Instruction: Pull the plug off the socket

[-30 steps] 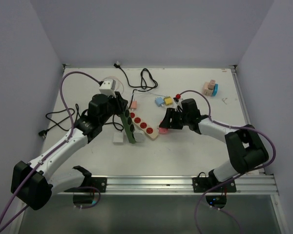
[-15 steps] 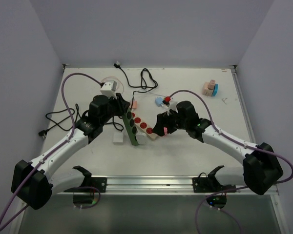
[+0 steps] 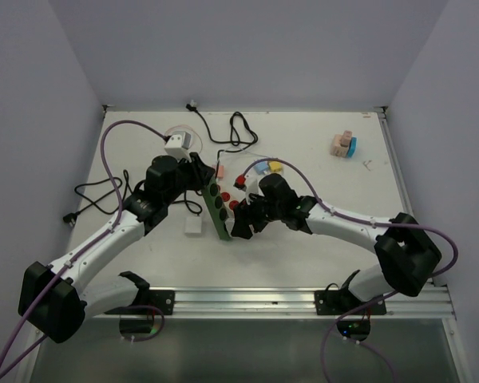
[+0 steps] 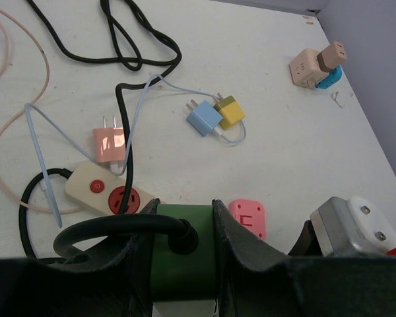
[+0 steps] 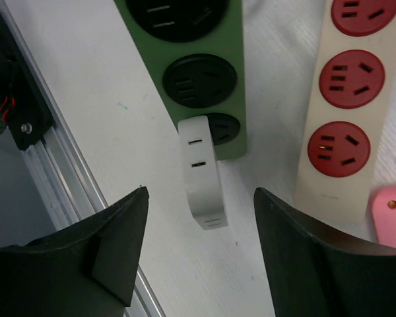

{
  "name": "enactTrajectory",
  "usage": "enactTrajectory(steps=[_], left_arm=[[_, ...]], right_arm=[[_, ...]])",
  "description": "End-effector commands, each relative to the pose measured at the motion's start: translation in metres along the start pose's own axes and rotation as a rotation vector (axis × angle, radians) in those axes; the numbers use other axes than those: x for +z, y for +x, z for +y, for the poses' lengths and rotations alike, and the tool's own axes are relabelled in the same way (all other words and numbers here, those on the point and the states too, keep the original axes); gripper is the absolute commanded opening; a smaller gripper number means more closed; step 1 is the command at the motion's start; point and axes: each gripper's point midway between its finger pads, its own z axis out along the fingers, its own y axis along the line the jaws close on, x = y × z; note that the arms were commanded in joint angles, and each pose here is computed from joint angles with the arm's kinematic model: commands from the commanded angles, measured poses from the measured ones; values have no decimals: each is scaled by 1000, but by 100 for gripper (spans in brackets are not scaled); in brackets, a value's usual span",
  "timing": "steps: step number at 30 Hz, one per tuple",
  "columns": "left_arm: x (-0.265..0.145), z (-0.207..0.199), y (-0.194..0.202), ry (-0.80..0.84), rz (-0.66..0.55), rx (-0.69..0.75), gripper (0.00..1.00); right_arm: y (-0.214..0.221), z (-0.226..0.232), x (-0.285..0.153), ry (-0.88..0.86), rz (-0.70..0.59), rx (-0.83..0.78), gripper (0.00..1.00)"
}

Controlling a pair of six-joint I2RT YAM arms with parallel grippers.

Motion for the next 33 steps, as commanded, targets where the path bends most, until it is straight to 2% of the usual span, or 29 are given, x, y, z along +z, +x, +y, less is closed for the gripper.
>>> enactTrajectory(steps=[1,3,6,7,9,10,12,13,15,16,18,21,26,33], left_arm=[[-4,-21,-35,74,-121,-47,0],[-5,-21,-35,76,-123,-51,0],[-7,-24,-37,86,-133,-67,0],[-7,-24,-37,87,-135,-69,0],[-8,-23,-36,86,-133,-70,0],[-10,-23,-36,83,-133,-76,0],[-10,-20,-30,75,-120,-82,12],[-10,-18,-28,70,-114,-85,27],[-11,-16,-19,70,-91,-91,45],[-11,-15,-15,68,-82,-94,61],[-11,-11,-3,64,-54,-105,78],[-9,-3,17,42,-9,-139,92],[-10,-4,57,79,108,-217,97],[-7,-15,78,137,142,-262,88]], right_arm=[[-22,16,5,-56,-53,-56,64],[-21,17,7,-56,-48,-60,60],[-19,15,10,-51,-39,-61,47],[-18,14,11,-46,-37,-60,34],[-20,13,10,-40,-46,-62,17],[-21,14,9,-38,-51,-62,0],[-27,16,4,-35,-78,-66,0],[-30,17,2,-34,-88,-70,0],[-40,21,-5,-37,-131,-74,0],[-44,23,-7,-41,-148,-78,0],[-52,26,-12,-43,-180,-83,0],[-62,29,-17,-42,-216,-89,0],[-67,30,-15,-48,-225,-89,0],[-70,32,-11,-59,-229,-77,0]])
